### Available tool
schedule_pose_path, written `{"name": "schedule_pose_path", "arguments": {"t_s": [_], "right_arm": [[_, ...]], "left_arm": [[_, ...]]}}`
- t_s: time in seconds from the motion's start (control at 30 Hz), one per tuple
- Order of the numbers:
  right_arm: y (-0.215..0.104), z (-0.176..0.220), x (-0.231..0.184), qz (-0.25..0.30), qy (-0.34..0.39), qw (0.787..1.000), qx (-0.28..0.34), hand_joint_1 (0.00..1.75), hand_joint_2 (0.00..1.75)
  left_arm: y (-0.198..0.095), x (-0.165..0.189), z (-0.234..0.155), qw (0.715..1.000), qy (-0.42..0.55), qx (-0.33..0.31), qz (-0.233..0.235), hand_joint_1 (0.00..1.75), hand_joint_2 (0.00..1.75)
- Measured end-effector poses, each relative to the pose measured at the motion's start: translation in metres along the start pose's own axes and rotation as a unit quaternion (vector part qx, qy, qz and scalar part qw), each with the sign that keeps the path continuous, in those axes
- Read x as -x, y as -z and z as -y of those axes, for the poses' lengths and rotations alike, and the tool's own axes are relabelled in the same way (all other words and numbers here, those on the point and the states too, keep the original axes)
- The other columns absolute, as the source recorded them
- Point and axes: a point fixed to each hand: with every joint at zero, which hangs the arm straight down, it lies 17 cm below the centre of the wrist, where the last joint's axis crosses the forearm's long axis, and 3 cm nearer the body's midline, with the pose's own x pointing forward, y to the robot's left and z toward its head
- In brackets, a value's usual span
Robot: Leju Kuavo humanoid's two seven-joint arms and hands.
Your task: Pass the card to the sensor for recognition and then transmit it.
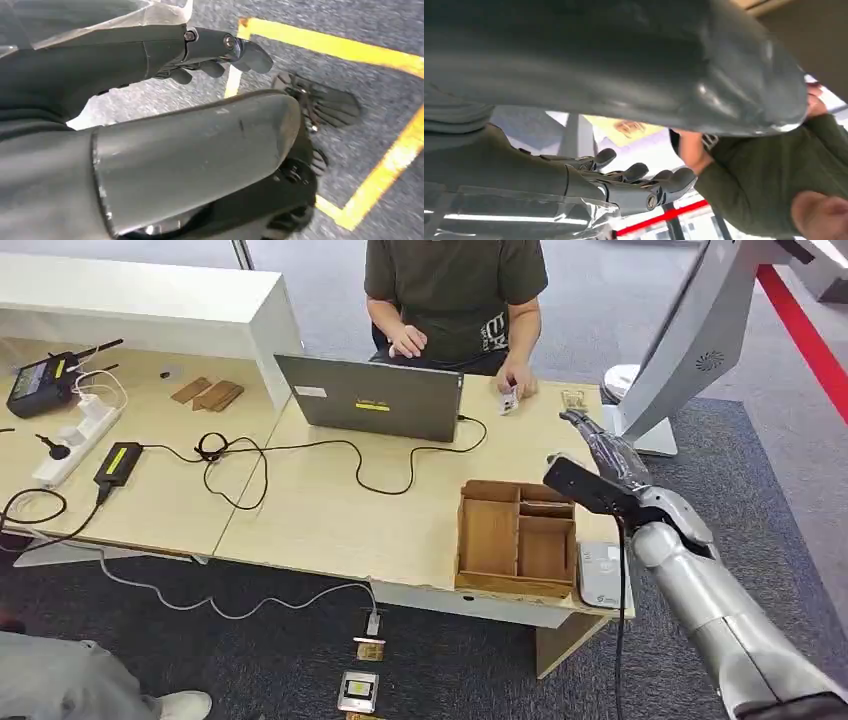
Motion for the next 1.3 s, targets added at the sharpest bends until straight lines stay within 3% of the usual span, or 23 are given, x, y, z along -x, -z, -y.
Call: {"name": "schedule_pose_path", "arguments": {"t_s": [0.3, 0.57, 1.27, 1.3], "right_arm": [[-0.030, 0.026, 0.005, -0.007, 0.022, 1.000, 0.021, 0.00, 0.00], [-0.051, 0.027, -0.006, 0.015, 0.024, 0.999, 0.025, 0.00, 0.00], [-0.103, -0.027, -0.071, 0.051, 0.017, 0.998, -0.019, 0.00, 0.00], [-0.103, -0.027, -0.072, 0.053, 0.014, 0.998, -0.017, 0.00, 1.75]], "left_arm": [[0.000, -0.014, -0.004, 0.999, -0.012, 0.023, 0.033, 0.00, 0.00], [0.001, -0.018, -0.011, 0.999, -0.015, 0.021, 0.039, 0.00, 0.00], [0.002, -0.019, -0.017, 0.999, -0.022, 0.010, 0.038, 0.00, 0.00], [0.002, -0.020, -0.017, 0.999, -0.021, 0.011, 0.039, 0.00, 0.00]]}}
